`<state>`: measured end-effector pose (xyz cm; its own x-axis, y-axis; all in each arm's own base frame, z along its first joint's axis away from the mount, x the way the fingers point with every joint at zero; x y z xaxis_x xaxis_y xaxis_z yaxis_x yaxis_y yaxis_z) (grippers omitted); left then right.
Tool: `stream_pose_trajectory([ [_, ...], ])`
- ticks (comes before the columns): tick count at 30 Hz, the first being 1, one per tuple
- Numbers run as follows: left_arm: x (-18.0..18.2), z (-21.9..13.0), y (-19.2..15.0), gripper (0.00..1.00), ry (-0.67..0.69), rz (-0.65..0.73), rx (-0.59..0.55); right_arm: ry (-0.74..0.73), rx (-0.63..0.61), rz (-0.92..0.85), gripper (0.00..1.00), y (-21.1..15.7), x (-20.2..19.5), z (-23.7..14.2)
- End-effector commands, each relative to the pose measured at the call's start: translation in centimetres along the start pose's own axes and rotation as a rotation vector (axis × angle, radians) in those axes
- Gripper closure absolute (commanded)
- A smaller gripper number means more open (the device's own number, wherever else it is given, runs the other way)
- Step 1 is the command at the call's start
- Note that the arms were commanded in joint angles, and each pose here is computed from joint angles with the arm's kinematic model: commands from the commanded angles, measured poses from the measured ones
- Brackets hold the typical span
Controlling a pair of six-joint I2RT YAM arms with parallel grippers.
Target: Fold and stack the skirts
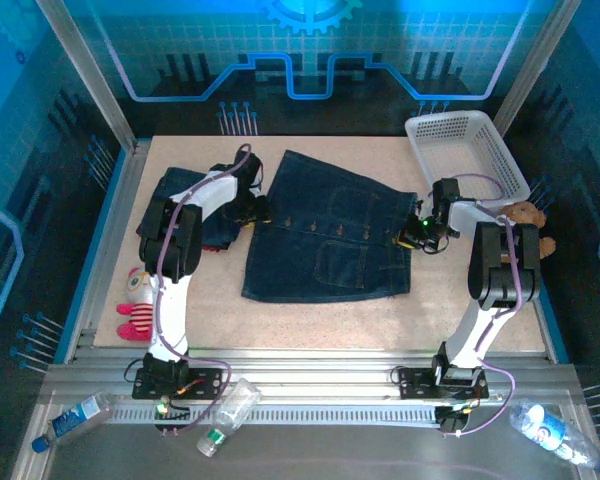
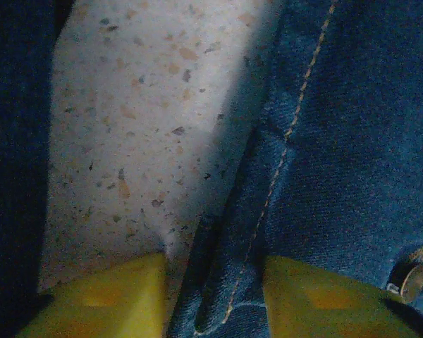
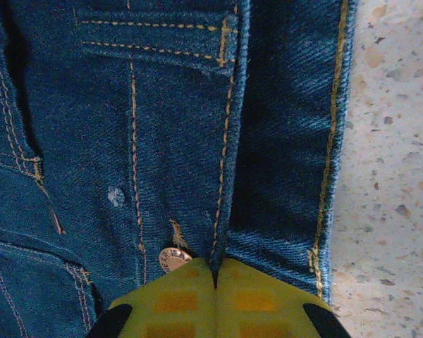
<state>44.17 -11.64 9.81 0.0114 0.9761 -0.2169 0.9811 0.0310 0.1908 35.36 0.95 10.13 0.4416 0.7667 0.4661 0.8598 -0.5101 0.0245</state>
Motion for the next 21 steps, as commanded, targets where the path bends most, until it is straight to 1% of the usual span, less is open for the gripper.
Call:
stream_pose_trajectory([
  [1,0.3,-0.3,-0.1,0.73,0.015,0.004,0.001,-0.013,0.005,-0.004,1.0,0.1,-0.2,0.0],
  [5,0.4,-1.4,0.2,0.94,0.043,0.014,-0.03,-0.001,-0.005,-0.008,1.0,0.0,0.0,-0.5],
  [7,0.4,-2.2,0.4,1.0,0.058,0.016,-0.046,0.015,-0.013,-0.015,1.0,-0.1,0.3,-0.9],
  [10,0.3,-3.5,0.5,1.0,0.071,0.017,-0.075,0.048,-0.039,-0.032,1.0,-0.2,1.1,-2.3],
  [14,0.0,-6.2,0.3,1.0,0.066,0.016,-0.133,0.081,-0.095,-0.054,1.0,-0.4,2.1,-4.6],
  [21,-1.1,-9.2,-0.1,1.0,0.015,0.02,-0.191,0.094,-0.123,-0.042,1.0,-0.6,2.3,-6.1],
])
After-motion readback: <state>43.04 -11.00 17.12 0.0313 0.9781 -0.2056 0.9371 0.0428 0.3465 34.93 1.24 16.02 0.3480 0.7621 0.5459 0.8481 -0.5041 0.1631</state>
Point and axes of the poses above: each hand's point on the last joint's axis, 136 mm out from that joint toward the fingers, its own z axis out along the fingers, its own x axis along the line the jaws close on, y = z × x, the point moved 8 cm from there along -z, back along the fingers, and after that the axes turned 11 degrees about z, right-handed, at the moved point
